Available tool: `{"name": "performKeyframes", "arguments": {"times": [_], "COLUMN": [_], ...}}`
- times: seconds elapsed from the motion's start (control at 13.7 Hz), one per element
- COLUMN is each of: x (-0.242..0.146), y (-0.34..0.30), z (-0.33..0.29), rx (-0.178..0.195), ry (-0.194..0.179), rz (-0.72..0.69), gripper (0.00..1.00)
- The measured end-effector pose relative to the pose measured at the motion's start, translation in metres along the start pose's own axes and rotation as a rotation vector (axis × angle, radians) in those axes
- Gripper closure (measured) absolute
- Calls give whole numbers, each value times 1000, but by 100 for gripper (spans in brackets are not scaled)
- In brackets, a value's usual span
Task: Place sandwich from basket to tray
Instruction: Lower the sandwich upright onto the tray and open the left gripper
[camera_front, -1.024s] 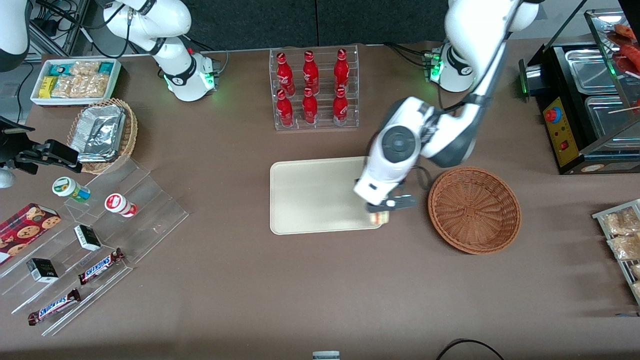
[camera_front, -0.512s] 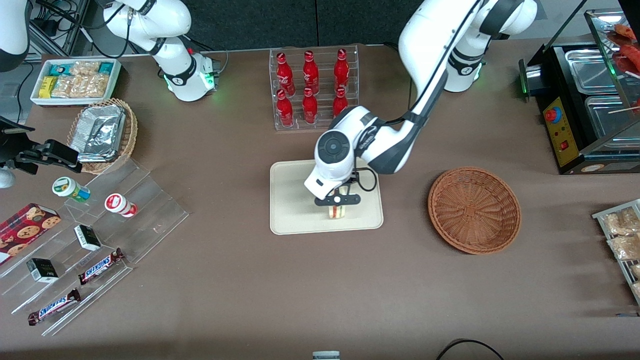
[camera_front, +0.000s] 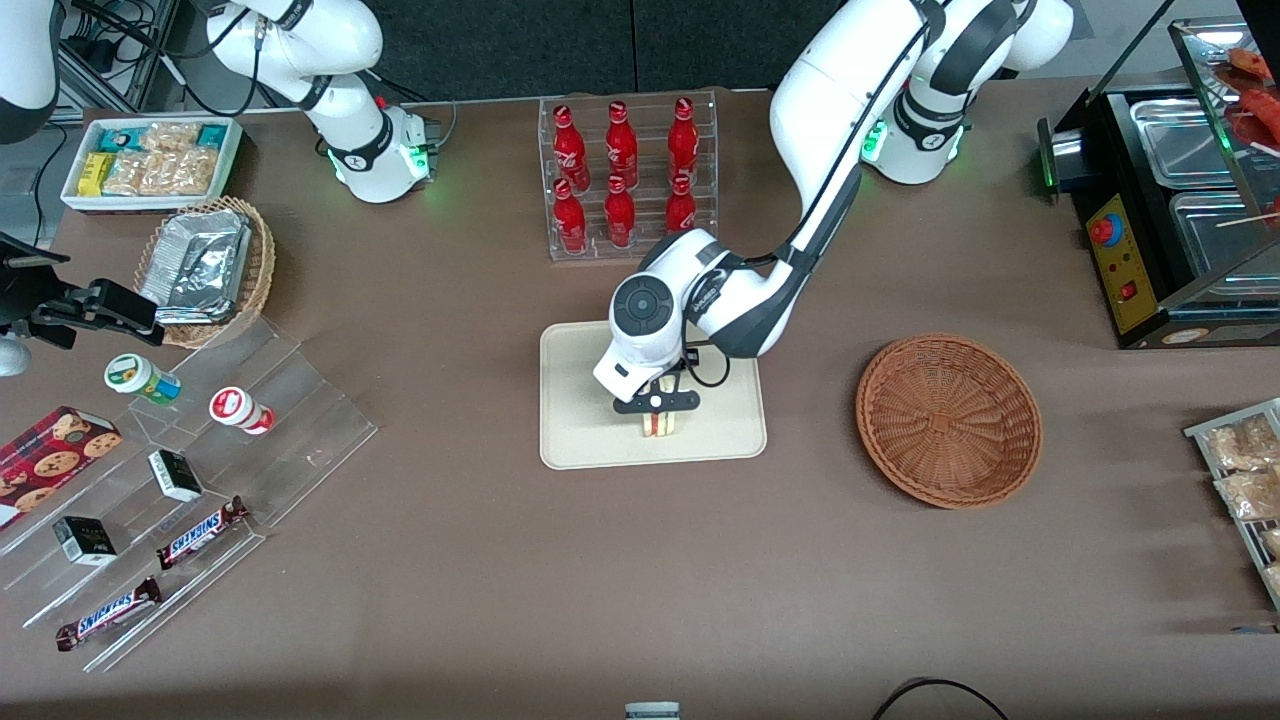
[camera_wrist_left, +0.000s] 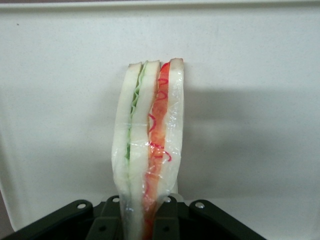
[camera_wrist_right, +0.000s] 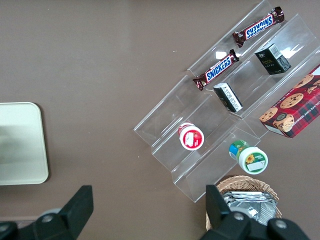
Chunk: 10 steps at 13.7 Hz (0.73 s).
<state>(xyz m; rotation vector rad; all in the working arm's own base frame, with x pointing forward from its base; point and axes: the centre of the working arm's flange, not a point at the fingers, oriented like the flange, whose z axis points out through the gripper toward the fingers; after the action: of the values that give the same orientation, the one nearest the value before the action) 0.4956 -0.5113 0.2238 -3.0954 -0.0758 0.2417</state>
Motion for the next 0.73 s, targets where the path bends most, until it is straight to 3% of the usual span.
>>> {"name": "performKeyframes", "arguments": {"times": [0.15, 0.22, 0.66, 0.73], "x": [1, 1, 3, 5], "y": [1, 1, 3, 3], "z": [1, -1, -5, -7], "rx": [-1, -3, -16, -19], "ry": [0, 2, 15, 19], "rz": [-5, -7, -8, -8], "gripper": [77, 62, 3, 0]}}
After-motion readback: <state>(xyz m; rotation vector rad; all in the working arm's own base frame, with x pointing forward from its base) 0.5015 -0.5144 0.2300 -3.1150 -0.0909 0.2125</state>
